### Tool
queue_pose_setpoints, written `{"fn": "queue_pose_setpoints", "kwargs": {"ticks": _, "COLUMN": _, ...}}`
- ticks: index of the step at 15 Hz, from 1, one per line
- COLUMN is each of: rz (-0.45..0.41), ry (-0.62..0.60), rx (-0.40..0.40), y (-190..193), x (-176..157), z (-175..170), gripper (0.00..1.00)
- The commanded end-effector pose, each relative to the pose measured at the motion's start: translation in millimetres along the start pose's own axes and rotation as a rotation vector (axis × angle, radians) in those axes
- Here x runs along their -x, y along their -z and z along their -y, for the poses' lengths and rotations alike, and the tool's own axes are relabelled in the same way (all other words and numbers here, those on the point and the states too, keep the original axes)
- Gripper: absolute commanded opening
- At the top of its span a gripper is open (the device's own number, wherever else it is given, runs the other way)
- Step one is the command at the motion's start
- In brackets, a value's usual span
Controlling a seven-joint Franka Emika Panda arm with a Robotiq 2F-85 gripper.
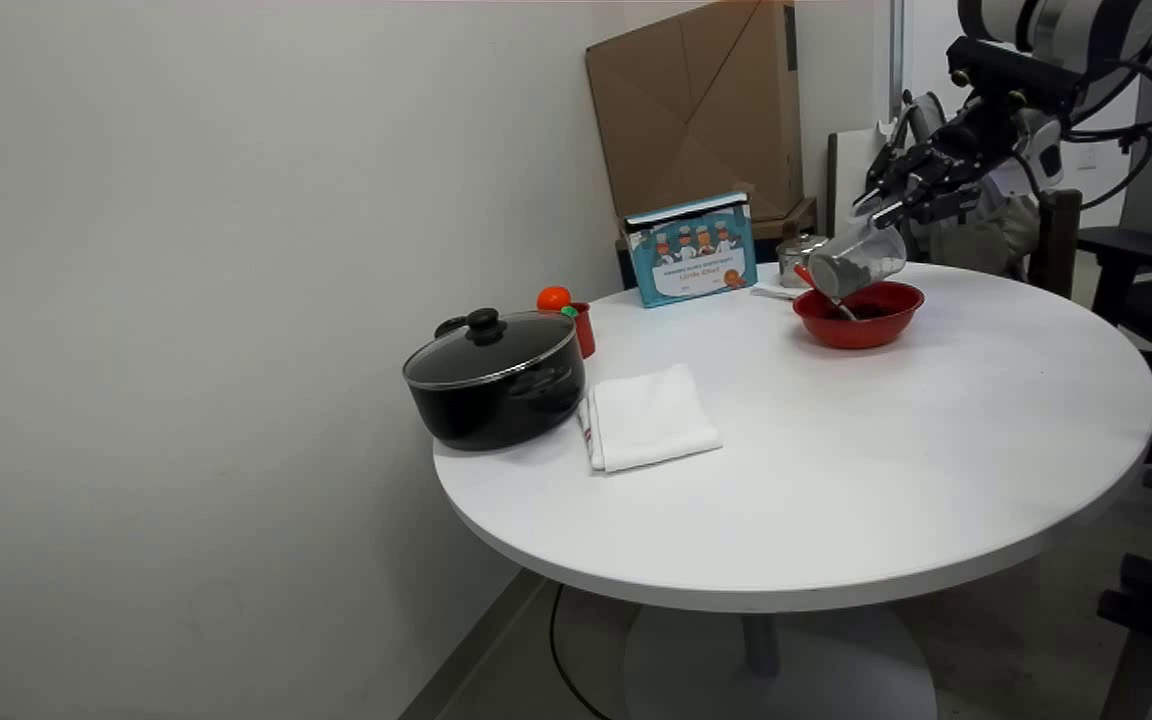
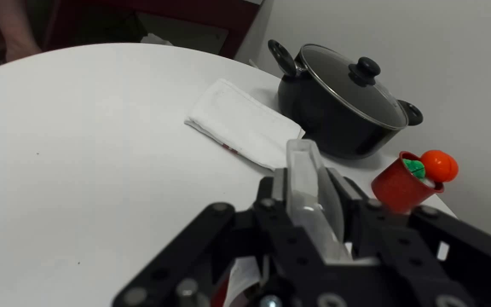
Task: Pour some of the things in the jug into the bowl
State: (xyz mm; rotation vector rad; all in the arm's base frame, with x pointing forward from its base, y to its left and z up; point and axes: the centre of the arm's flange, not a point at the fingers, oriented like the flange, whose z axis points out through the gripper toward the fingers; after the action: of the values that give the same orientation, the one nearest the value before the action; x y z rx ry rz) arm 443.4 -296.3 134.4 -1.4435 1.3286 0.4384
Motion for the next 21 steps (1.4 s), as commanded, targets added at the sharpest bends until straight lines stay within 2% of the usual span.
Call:
{"fn": "queue_pose_setpoints", "kwargs": {"ticks": 1, "rz": 0.047, "ry": 0.017, "rx": -0.095, "y": 9.3, "x": -11.9, "z": -11.4, "gripper": 0.06}}
{"fn": "queue_pose_setpoints", "kwargs": {"ticks": 12, "rz": 0.104, "ry": 0.05, "rx": -0.217, "y": 5.7, "x": -12.1, "z": 1.2, "gripper": 0.06}}
{"fn": "queue_pose_setpoints", "kwargs": {"ticks": 21, "rz": 0.189, "ry": 0.091, "rx": -0.252, "y": -18.1, "x": -13.0, "z": -1.8, "gripper": 0.06}}
